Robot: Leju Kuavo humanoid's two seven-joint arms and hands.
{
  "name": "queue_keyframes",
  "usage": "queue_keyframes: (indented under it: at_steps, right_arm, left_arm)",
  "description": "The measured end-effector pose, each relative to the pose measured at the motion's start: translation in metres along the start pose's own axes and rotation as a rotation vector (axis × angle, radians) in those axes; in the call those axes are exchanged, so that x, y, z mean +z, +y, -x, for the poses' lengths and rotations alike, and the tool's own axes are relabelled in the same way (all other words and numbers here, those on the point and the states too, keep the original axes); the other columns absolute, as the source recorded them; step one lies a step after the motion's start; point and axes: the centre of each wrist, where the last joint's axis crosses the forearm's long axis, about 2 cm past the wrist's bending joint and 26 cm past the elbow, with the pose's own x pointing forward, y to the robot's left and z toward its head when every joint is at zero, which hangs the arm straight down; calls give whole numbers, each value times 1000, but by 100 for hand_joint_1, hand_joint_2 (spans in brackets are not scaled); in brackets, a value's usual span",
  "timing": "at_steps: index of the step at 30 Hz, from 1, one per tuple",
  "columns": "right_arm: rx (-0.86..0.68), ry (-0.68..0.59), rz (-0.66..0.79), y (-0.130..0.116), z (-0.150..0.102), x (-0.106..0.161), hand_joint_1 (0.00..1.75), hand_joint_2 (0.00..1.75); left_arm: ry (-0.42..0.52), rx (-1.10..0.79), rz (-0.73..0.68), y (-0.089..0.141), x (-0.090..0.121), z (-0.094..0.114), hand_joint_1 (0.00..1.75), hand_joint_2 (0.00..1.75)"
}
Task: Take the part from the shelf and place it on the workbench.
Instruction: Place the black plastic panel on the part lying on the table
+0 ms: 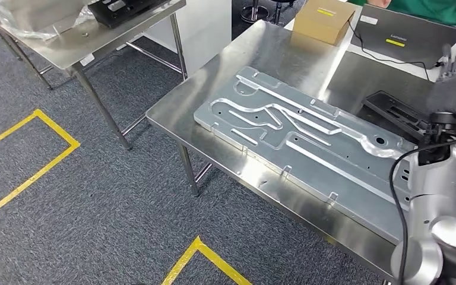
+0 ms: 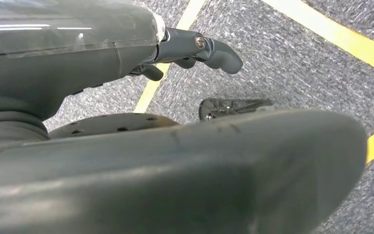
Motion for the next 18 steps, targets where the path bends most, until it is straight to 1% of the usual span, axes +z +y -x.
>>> queue_keyframes:
  at_steps: [3,7,10,13,18]
  right_arm:
    - [-16,-37,-48,19,-5,-4,0,0]
    - [-52,-68,-108,36,-7,-1,0,0]
    - [-83,-109,-167,56,-12,4,0,0]
    - [-91,-134,-220,78,-13,26,0,0]
    - [-99,-140,-310,118,-9,81,0,0]
  left_arm:
    - [0,2,-1,0,0,0,0,0]
    - [10,5,-7,1,0,1,0,0]
    - [13,6,-16,1,0,-1,0,0]
    - [16,7,-25,2,0,0,0,0]
    - [28,10,-45,3,0,2,0,0]
